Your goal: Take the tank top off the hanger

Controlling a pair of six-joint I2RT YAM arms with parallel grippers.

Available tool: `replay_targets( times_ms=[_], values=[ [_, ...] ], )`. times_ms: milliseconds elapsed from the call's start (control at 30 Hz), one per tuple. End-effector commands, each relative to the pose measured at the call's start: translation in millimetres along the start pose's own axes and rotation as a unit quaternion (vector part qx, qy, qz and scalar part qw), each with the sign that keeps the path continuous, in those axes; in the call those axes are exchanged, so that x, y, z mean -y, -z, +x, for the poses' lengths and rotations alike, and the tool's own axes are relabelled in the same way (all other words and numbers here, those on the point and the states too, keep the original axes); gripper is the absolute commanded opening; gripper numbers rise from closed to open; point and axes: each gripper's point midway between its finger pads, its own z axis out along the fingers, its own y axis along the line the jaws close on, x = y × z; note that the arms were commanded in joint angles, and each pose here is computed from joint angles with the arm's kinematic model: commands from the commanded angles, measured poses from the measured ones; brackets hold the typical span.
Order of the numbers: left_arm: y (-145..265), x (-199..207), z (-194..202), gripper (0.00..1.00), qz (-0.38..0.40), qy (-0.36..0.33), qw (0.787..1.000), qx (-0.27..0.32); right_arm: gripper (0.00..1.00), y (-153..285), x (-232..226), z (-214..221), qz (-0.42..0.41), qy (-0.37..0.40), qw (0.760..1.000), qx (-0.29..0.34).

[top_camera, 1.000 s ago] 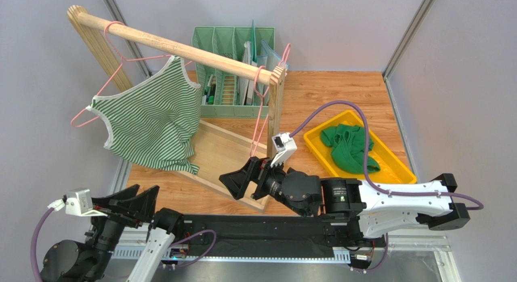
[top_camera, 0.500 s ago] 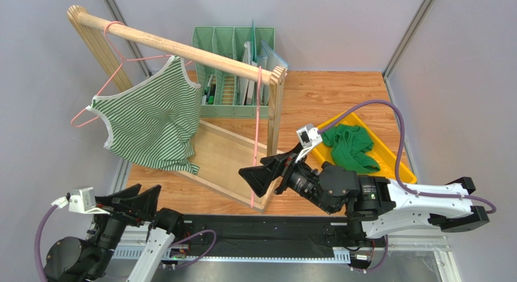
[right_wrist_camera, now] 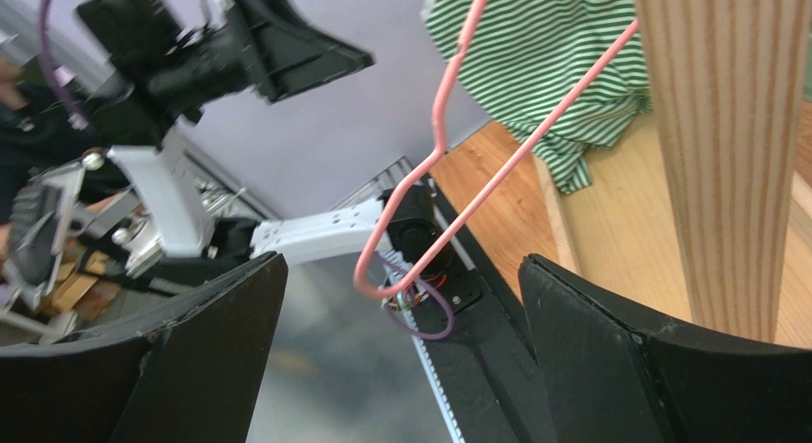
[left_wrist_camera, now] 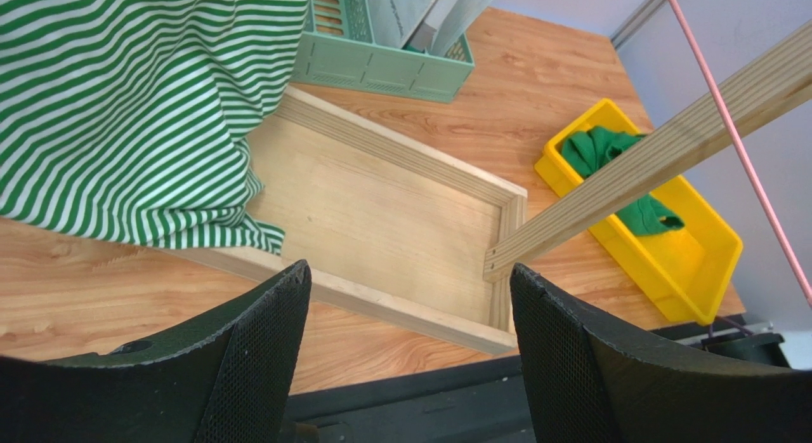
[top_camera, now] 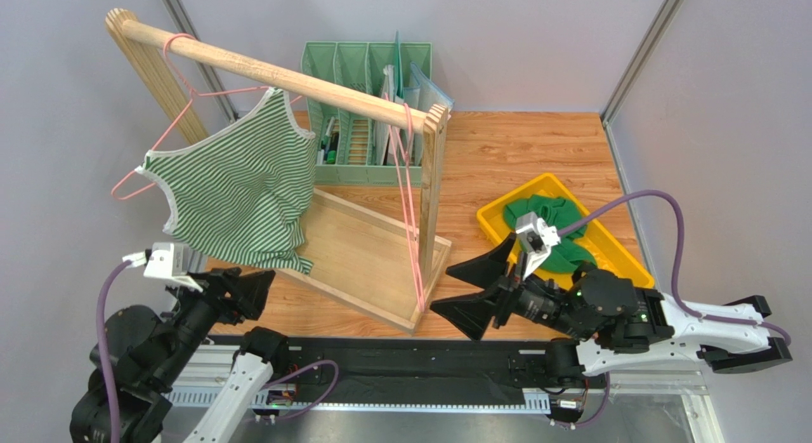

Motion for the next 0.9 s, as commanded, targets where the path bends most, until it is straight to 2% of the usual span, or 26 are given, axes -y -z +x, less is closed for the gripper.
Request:
replay_targets(
  times_ms=[0,33,100,300,400,433,567,600,700,800,867],
  values=[
    [-19,12,-27,0.82,0.005,-0.037,0.999,-0.016,1.0,22,-20,9,-0.09,0.03,0.995,-0.021],
    [-29,10,-29,0.82,-0.01,-0.047,0.998,-0.038,1.0,24,-19,10,-0.093,0.034,0.995,-0.023],
    [-30,13,-49,0.82,-0.019,-0.061,0.998,-0.025,1.0,29,-12,13,-0.086,0.04,0.995,-0.029],
    [-49,-9,-118,0.84,-0.131,-0.121,0.984,0.017,1.0,41,-2,26,-0.086,0.06,0.993,-0.053],
    [-56,-26,-157,0.87,-0.21,-0.146,0.966,0.047,1.0,49,-1,26,-0.095,0.066,0.992,-0.054],
    [-67,-28,-162,0.88,-0.223,-0.153,0.962,0.042,1.0,52,-2,25,-0.102,0.067,0.991,-0.053],
    [-71,-29,-201,0.93,-0.256,-0.172,0.947,0.089,1.0,63,2,31,-0.111,0.078,0.989,-0.065],
    [-67,-33,-215,0.94,-0.277,-0.182,0.937,0.109,1.0,66,2,30,-0.113,0.081,0.988,-0.064],
    [-70,-43,-234,0.95,-0.31,-0.2,0.922,0.121,1.0,75,5,29,-0.118,0.083,0.987,-0.064],
    [-89,-57,-234,0.95,-0.312,-0.195,0.926,0.088,1.0,86,6,24,-0.125,0.083,0.987,-0.059],
    [-96,-66,-231,0.95,-0.322,-0.206,0.921,0.075,1.0,92,9,24,-0.125,0.084,0.987,-0.06]
  ],
)
